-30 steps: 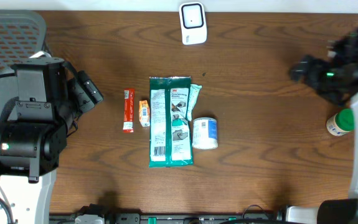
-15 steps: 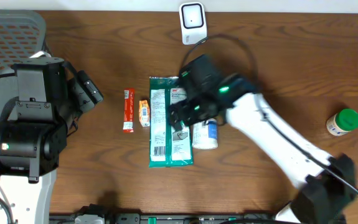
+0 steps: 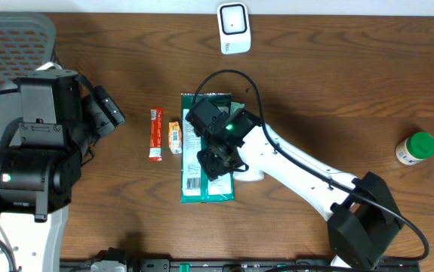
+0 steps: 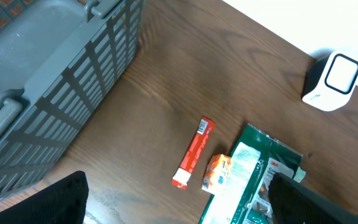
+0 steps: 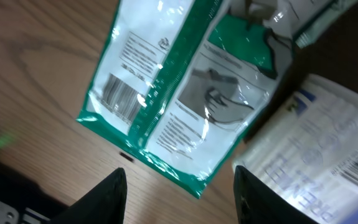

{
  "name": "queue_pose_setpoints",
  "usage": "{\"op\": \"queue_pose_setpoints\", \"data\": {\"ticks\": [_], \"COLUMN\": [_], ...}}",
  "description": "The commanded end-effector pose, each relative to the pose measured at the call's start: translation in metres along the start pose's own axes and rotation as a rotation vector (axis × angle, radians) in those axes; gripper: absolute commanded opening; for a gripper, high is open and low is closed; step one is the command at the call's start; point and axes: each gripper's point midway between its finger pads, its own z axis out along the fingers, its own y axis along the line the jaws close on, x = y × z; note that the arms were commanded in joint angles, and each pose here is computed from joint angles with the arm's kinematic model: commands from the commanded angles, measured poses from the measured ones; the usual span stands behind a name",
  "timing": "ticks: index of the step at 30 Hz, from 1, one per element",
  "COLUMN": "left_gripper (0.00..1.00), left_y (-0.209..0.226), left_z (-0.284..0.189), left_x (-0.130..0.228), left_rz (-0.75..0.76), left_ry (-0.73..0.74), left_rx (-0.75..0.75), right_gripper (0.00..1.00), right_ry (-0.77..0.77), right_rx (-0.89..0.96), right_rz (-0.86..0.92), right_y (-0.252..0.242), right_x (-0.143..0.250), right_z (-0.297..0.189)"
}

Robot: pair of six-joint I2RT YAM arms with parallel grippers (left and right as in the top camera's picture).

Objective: Scan the item barcode
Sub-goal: 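Reach the right gripper to the cotton swab tub and grasp it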

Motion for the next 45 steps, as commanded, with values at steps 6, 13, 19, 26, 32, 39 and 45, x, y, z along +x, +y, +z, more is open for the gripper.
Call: {"op": "queue_pose_setpoints", "data": {"ticks": [6,13,19,26,32,39,45], "left_gripper": [0.90,0.90,0.90,0.90,0.90,0.90,0.90], "left_y": [0.002,0.002,0.002,0.002,0.002,0.002,0.002], "left_z": [-0.003,-0.003,-0.003,-0.003,-0.003,-0.003,-0.003], "left_x": [-0.004,-0.004,-0.004,-0.004,-0.004,-0.004,-0.004], "left_rz": [0.006,0.006,0.006,0.006,0.006,0.006,0.006], "left_ry": [-0.016,-0.016,-0.016,-0.016,-0.016,-0.016,-0.016], "left_rx": [-0.006,-0.006,-0.006,-0.006,-0.006,-0.006,-0.006], "right_gripper": [0.55,0.56,0.58,0.57,0.54,0.55,0.57], "right_ry": [0.048,0.073,0.059,0.053,0.035,0.058,0.082], "right_rx": [0.141,0.207,0.285,0.288,0.228,0.269,0.280], "right_rz": [0.039,0.060,0.142,0.229,0.251,0.281,0.343], "right_y": [-0.026,-0.043,-0.069,-0.094,-0.094,-0.111,-0.132], "right_x": [0.016,0.022,0.019,0.014,0.011,0.018,0.022], "right_z": [-0.002,-0.005,-0.010,-0.011,0.009,0.008,0.004]}}
